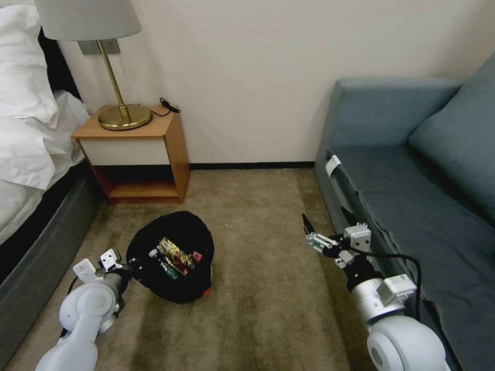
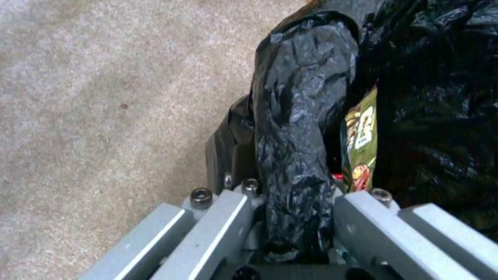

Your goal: Pick up the trash bin, then pick up the garbage on the floor and place it into the trash bin.

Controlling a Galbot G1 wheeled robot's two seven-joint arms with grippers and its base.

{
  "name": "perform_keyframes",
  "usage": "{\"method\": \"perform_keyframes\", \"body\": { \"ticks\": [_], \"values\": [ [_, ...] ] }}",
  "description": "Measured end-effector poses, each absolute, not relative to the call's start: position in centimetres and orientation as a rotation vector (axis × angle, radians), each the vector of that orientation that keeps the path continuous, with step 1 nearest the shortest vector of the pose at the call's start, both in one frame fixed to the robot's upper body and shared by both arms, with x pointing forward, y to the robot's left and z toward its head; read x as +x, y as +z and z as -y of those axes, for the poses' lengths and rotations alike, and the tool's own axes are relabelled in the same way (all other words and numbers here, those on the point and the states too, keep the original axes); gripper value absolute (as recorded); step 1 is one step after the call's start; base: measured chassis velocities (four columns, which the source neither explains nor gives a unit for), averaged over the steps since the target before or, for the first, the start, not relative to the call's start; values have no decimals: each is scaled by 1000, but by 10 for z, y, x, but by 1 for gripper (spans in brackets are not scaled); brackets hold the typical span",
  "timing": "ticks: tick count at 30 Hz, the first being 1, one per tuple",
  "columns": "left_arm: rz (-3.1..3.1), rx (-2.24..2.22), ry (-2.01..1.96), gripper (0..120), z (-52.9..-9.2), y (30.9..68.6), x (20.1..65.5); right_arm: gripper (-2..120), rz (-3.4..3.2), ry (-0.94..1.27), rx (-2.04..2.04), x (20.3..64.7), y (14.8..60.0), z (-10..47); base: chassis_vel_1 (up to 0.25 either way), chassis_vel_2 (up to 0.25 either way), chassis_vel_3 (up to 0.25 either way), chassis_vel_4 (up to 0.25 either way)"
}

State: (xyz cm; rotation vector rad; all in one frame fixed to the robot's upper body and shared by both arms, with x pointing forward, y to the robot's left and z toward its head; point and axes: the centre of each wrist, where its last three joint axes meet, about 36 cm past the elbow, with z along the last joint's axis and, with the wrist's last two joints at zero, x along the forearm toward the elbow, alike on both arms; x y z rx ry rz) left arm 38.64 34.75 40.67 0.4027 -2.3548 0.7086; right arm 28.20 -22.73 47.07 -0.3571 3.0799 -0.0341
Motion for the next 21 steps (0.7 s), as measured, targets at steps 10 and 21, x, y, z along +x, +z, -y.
{"method": "perform_keyframes", "body": {
  "ticks": [10, 21],
  "values": [
    [2331, 416, 719, 2, -344, 401, 382, 100, -3082, -43, -371, 271, 464, 225, 0, 0, 0, 0],
    [2332, 414, 719, 30, -346, 401, 380, 100, -3071, -43, -374, 268, 462, 224, 0, 0, 0, 0]
  ]
}}
